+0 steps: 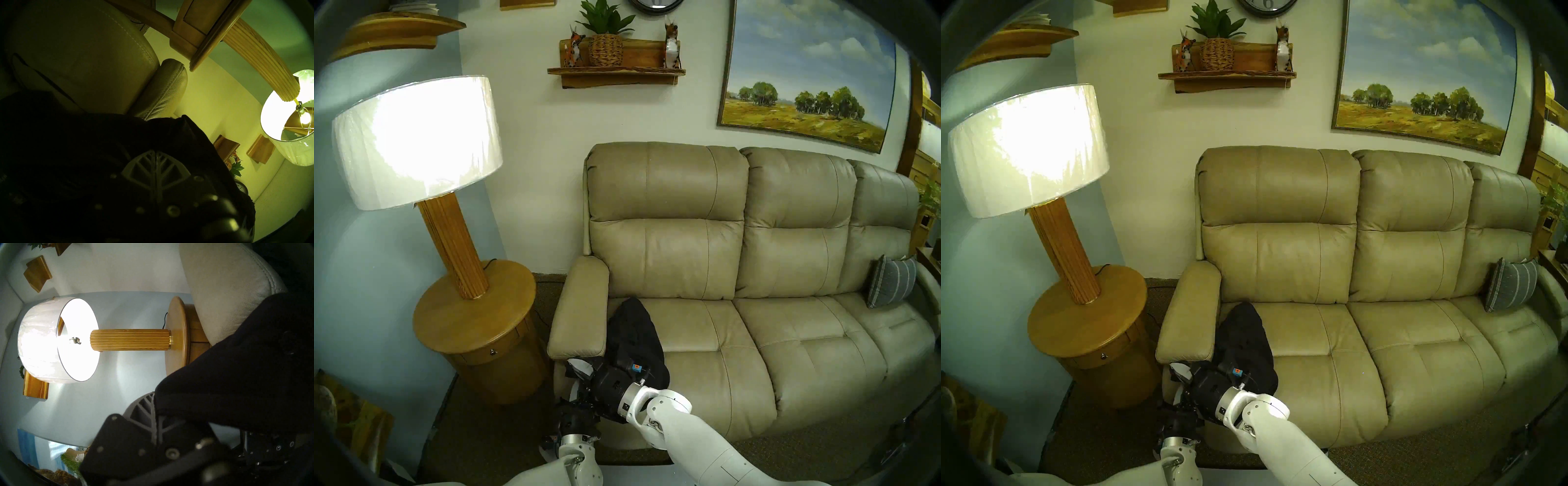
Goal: Drape jacket on sofa arm
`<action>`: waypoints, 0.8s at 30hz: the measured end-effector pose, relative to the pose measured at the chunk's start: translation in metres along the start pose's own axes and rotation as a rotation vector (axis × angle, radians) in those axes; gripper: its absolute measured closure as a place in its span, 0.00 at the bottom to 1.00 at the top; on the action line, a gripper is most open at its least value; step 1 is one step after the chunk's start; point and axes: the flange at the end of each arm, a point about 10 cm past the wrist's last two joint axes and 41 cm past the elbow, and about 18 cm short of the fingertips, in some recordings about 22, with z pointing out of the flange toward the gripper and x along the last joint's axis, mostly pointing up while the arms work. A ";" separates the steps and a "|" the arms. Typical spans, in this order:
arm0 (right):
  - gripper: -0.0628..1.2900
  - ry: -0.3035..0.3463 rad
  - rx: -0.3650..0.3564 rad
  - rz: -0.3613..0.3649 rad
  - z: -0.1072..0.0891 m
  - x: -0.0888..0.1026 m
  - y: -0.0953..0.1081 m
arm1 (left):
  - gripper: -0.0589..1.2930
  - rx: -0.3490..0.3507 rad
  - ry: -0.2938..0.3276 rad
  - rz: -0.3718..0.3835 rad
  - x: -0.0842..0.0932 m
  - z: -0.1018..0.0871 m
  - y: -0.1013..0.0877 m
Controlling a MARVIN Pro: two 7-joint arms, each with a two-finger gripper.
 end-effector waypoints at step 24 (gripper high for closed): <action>0.05 0.170 -0.233 0.060 -0.171 0.050 0.083 | 0.97 -0.203 0.084 0.001 -0.070 0.090 0.047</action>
